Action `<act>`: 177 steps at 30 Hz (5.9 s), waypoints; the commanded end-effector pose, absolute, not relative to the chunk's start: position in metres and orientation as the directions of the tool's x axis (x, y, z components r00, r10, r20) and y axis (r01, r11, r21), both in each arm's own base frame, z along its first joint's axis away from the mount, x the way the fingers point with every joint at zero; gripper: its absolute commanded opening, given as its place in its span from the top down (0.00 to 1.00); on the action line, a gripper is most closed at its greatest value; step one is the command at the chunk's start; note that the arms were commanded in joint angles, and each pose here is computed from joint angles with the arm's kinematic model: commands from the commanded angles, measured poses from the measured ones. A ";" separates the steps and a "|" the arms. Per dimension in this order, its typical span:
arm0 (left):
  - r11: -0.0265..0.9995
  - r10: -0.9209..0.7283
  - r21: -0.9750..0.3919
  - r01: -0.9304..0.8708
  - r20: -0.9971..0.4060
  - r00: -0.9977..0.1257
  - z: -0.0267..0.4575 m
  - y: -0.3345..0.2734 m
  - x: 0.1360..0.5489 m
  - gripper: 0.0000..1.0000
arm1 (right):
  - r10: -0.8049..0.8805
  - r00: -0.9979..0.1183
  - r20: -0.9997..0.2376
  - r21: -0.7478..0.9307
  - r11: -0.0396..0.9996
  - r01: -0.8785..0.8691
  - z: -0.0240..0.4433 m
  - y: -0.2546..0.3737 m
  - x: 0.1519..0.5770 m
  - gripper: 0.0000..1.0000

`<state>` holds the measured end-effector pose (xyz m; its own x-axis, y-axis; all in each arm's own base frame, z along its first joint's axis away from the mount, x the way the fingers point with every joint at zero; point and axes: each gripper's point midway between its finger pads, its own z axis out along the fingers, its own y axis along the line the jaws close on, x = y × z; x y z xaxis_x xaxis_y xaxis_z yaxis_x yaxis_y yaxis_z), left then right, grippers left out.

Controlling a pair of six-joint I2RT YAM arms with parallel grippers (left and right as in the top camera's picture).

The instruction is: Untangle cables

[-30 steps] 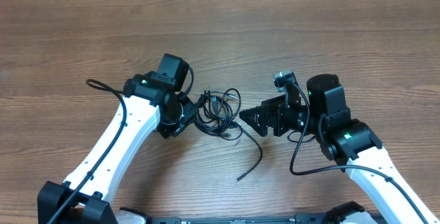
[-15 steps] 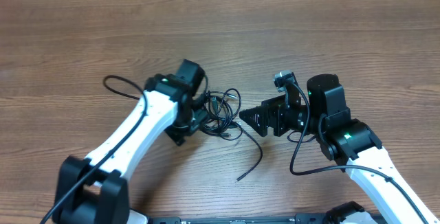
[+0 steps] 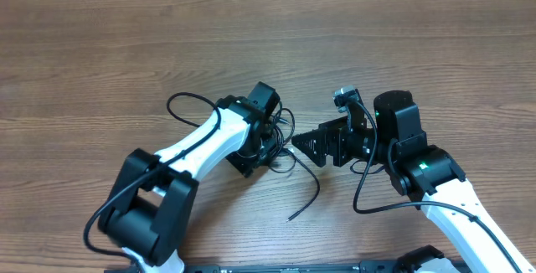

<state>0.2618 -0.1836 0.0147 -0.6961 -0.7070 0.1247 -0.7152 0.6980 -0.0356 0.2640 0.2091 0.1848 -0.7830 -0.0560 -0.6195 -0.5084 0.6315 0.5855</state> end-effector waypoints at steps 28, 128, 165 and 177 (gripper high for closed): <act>0.585 -0.810 0.049 -0.810 0.097 -0.579 -0.005 -0.141 0.275 0.62 | -0.052 -0.772 -0.633 0.571 0.643 -0.511 0.188 0.208 0.269 0.09; 0.618 -0.775 -0.155 -0.771 0.045 -0.630 -0.003 -0.178 0.314 0.96 | -0.049 -0.773 -0.633 0.562 0.657 -0.502 0.186 0.206 0.271 0.09; 0.503 -0.424 -0.580 -0.641 0.481 -0.767 0.115 -0.264 0.353 0.96 | -0.053 -0.787 -0.614 0.564 0.668 -0.486 0.180 0.205 0.271 0.09; 0.442 -0.231 -0.721 -0.534 0.483 -0.844 0.170 -0.288 0.355 0.96 | -0.050 -0.791 -0.610 0.537 0.708 -0.458 0.168 0.200 0.281 0.09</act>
<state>0.3564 -0.2797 0.1502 -0.8045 -0.3294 0.4943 -0.5939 0.4646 -0.6569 0.2729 0.2021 0.1627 -0.8119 -0.0559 -0.5812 -0.4502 0.6937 0.5622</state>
